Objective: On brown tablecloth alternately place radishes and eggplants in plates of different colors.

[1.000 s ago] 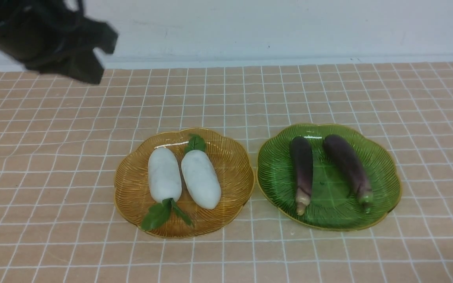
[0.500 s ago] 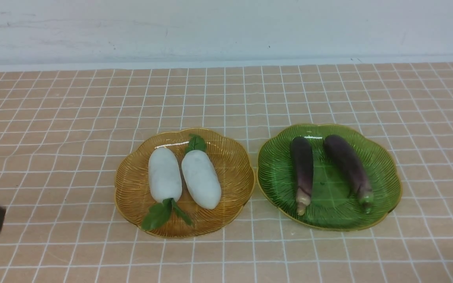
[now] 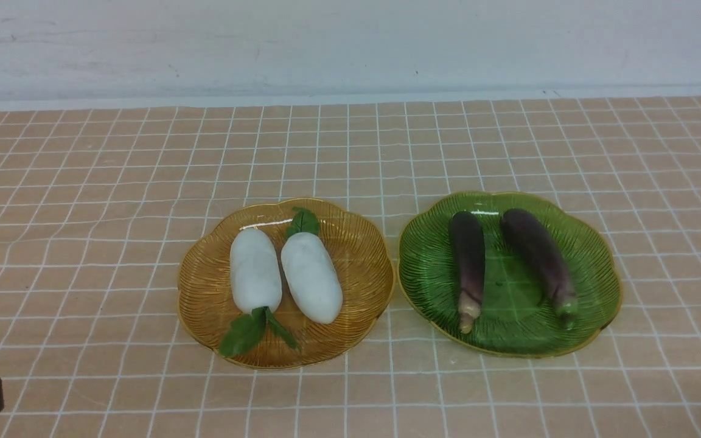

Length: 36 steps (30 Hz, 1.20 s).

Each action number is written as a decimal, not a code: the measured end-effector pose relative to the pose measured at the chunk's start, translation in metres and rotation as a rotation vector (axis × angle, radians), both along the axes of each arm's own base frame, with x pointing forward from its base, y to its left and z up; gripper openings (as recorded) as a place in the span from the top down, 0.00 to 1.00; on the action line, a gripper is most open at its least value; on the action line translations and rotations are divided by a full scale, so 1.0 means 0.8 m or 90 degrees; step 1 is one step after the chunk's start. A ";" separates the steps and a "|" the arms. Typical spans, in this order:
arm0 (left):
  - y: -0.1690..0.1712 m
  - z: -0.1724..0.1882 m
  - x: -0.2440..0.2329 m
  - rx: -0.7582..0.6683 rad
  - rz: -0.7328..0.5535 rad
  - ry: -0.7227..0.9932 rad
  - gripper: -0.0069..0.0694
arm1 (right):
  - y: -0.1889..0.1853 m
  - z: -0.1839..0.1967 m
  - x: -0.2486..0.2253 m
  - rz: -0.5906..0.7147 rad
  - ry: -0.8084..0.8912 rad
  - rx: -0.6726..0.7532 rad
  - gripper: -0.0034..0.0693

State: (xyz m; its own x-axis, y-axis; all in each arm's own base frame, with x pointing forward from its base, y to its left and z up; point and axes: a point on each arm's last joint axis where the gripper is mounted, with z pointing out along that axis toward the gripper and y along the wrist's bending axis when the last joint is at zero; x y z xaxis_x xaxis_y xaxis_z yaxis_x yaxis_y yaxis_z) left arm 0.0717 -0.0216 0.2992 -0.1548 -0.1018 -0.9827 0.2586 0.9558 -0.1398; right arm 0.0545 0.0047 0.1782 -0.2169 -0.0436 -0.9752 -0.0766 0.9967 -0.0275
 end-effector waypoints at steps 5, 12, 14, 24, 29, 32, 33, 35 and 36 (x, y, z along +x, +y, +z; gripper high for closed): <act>0.001 -0.006 0.000 0.061 -0.001 0.015 0.91 | 0.000 0.000 0.000 0.000 0.000 0.000 0.97; 0.002 -0.025 0.001 0.088 -0.001 0.049 0.91 | 0.000 0.000 0.000 0.000 0.000 0.000 0.97; 0.003 -0.038 0.000 0.088 0.005 0.060 0.91 | 0.000 0.000 0.000 0.000 0.000 0.000 0.97; 0.021 -0.132 -0.024 0.111 0.110 0.071 0.91 | 0.000 0.000 0.000 0.000 0.000 0.000 0.97; 0.024 -0.161 -0.024 0.112 0.134 0.104 0.91 | 0.000 0.000 0.000 0.000 0.001 0.000 0.97; 0.024 -0.161 -0.024 0.110 0.132 0.103 0.91 | 0.000 0.000 0.000 0.000 0.001 0.000 0.97; 0.024 -0.161 -0.024 0.110 0.132 0.103 0.91 | 0.000 0.000 0.000 0.000 0.001 0.000 0.97; 0.024 -0.161 -0.024 0.110 0.132 0.103 0.91 | 0.000 0.000 0.000 0.000 0.001 0.000 0.97; 0.024 -0.161 -0.024 0.110 0.132 0.103 0.91 | 0.000 0.000 0.000 0.000 0.001 0.000 0.97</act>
